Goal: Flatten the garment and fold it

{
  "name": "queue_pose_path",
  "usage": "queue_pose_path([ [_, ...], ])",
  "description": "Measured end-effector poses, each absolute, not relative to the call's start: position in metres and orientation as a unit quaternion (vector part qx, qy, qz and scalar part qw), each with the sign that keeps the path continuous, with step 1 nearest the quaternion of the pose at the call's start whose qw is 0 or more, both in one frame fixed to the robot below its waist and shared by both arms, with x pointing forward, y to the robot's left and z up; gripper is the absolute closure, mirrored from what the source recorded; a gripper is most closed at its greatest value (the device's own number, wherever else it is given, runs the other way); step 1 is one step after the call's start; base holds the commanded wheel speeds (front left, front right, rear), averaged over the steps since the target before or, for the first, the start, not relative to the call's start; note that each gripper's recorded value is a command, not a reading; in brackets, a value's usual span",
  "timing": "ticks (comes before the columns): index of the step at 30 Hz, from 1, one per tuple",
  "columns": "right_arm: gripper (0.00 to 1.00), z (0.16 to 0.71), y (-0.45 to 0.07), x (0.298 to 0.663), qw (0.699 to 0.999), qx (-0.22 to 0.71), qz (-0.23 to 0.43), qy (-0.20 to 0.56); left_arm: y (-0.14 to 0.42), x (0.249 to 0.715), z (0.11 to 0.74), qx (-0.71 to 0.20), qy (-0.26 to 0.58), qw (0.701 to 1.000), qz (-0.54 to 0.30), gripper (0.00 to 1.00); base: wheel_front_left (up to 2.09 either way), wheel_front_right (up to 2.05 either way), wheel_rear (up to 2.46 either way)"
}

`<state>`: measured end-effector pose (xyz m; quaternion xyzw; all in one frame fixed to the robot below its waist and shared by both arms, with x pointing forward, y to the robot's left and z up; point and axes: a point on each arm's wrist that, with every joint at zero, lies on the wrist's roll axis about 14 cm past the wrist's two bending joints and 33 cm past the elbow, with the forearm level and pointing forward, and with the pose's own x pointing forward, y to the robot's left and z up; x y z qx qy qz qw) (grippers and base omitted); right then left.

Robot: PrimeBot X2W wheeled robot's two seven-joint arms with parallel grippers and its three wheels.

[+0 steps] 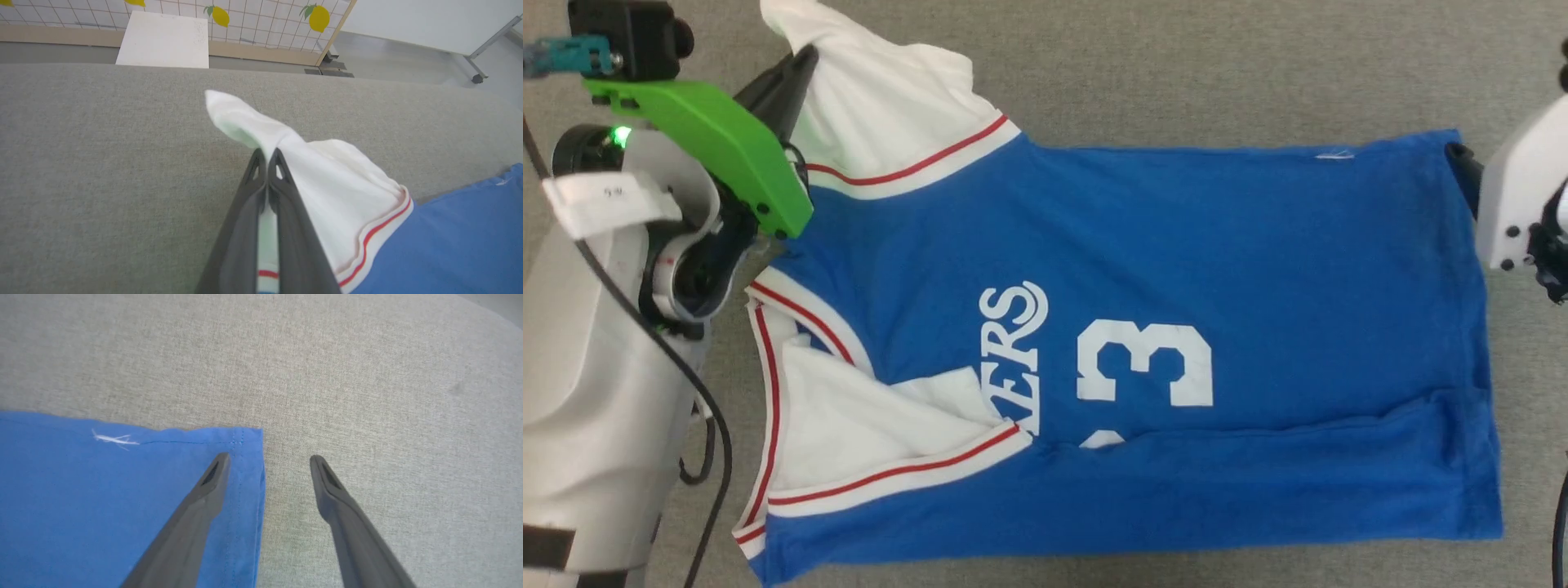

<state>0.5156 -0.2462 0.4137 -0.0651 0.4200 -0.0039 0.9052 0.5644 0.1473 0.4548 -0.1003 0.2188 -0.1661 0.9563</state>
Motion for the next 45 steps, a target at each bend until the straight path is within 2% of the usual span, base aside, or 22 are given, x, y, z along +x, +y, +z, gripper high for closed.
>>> queue_pose_path([
  [7,0.0,0.376,-0.228,0.516,0.868,-0.091,0.024,0.488,0.15,0.551,0.448,-0.111,0.217,0.956,-0.165,1.0,0.0,0.0,0.0],
  [8,0.23,0.374,-0.228,0.516,0.863,-0.092,0.024,0.495,0.15,0.549,0.448,-0.111,0.217,0.956,-0.164,1.0,0.0,0.0,0.0],
  [9,0.77,0.374,-0.228,0.516,0.861,-0.093,0.024,0.499,0.151,0.548,0.448,-0.11,0.217,0.956,-0.164,1.0,0.0,0.0,0.0],
  [10,0.95,0.376,-0.228,0.517,0.86,-0.094,0.024,0.501,0.151,0.548,0.449,-0.11,0.216,0.956,-0.164,1.0,0.0,0.0,0.0],
  [11,1.0,0.378,-0.228,0.517,0.86,-0.091,0.023,0.501,0.151,0.547,0.45,-0.11,0.214,0.957,-0.164,1.0,0.0,0.0,0.0],
  [18,1.0,0.411,-0.232,0.519,0.893,-0.063,0.015,0.446,0.147,0.538,0.476,-0.12,0.186,0.958,-0.18,1.0,0.0,0.0,0.0],
  [24,1.0,0.431,-0.237,0.492,0.914,-0.036,0.014,0.404,0.15,0.501,0.489,-0.14,0.181,0.958,-0.175,1.0,0.0,0.0,0.0],
  [35,1.0,0.429,-0.252,0.415,0.917,0.013,-0.013,0.398,0.159,0.403,0.465,-0.212,0.237,0.941,-0.12,1.0,0.0,0.0,0.0],
  [45,1.0,0.399,-0.243,0.366,0.896,0.043,-0.015,0.442,0.169,0.346,0.418,-0.244,0.312,0.916,-0.065,1.0,0.0,0.0,0.0],
])
